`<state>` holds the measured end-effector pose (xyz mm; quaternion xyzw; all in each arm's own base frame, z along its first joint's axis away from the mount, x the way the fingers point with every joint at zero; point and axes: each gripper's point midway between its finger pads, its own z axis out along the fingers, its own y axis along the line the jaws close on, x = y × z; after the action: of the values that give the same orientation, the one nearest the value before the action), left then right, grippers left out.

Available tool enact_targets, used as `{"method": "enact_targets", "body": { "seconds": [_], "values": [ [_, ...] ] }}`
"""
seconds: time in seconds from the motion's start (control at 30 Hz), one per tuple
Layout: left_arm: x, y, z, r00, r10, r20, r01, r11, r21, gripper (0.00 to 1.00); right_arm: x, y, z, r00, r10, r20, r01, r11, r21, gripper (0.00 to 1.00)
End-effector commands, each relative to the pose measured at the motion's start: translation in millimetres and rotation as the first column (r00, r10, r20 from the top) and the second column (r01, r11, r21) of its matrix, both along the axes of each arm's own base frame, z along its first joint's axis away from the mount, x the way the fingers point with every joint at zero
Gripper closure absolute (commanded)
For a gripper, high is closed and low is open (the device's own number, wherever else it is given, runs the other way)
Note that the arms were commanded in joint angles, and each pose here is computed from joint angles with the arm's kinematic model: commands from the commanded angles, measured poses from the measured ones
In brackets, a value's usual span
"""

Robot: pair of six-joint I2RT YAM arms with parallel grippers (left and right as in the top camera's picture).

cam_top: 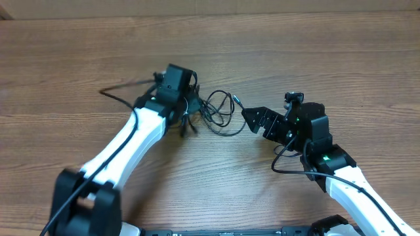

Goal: Untangle cables

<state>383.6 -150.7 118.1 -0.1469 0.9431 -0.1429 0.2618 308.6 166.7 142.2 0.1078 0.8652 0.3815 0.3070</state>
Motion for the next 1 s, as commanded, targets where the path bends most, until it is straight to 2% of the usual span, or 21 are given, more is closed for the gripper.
{"method": "enact_targets", "body": {
  "seconds": [0.0, 0.13, 0.23, 0.37, 0.43, 0.5, 0.8, 0.97],
  "values": [
    [0.1, -13.8, 54.2, 0.924, -0.332, 0.188, 0.312, 0.941, 0.127, 0.96, -4.1, 4.2, 22.5, 0.991, 0.076, 0.111, -0.074, 0.997, -0.021, 0.0],
    [-13.9, -37.8, 90.6, 0.756, -0.578, 0.309, 0.541, 0.816, 0.202, 0.96, -8.5, 6.6, 35.1, 0.984, 0.098, 0.15, -0.098, 0.995, -0.008, 0.0],
    [-31.4, -58.5, 108.3, 0.572, -0.731, 0.373, 0.693, 0.674, 0.258, 0.96, -13.1, 10.4, 43.0, 0.974, 0.135, 0.184, -0.136, 0.991, -0.007, 0.0],
    [-59.3, -84.5, 119.6, 0.316, -0.84, 0.44, 0.835, 0.467, 0.291, 0.96, -18.1, 14.1, 48.7, 0.957, 0.186, 0.224, -0.185, 0.982, -0.025, 0.0],
    [-69.6, -91.8, 123.9, 0.237, -0.852, 0.467, 0.867, 0.403, 0.294, 0.96, -21.1, 16.1, 51.0, 0.945, 0.216, 0.245, -0.213, 0.976, -0.04, 0.0],
    [-72.7, -94.1, 125.7, 0.209, -0.854, 0.477, 0.875, 0.381, 0.298, 0.96, -23.6, 17.3, 53.0, 0.932, 0.244, 0.269, -0.236, 0.97, -0.061, 0.0],
    [-81.8, -91.5, 116.1, 0.197, -0.875, 0.443, 0.893, 0.347, 0.288, 0.96, -37.0, 21.7, 66.1, 0.87, 0.341, 0.357, -0.317, 0.94, -0.126, 0.01],
    [-95.0, -94.1, 114.3, 0.14, -0.883, 0.448, 0.918, 0.285, 0.276, 0.96, -42.9, 20.4, 77.1, 0.837, 0.363, 0.411, -0.324, 0.932, -0.163, 0.04]
  ]
}}
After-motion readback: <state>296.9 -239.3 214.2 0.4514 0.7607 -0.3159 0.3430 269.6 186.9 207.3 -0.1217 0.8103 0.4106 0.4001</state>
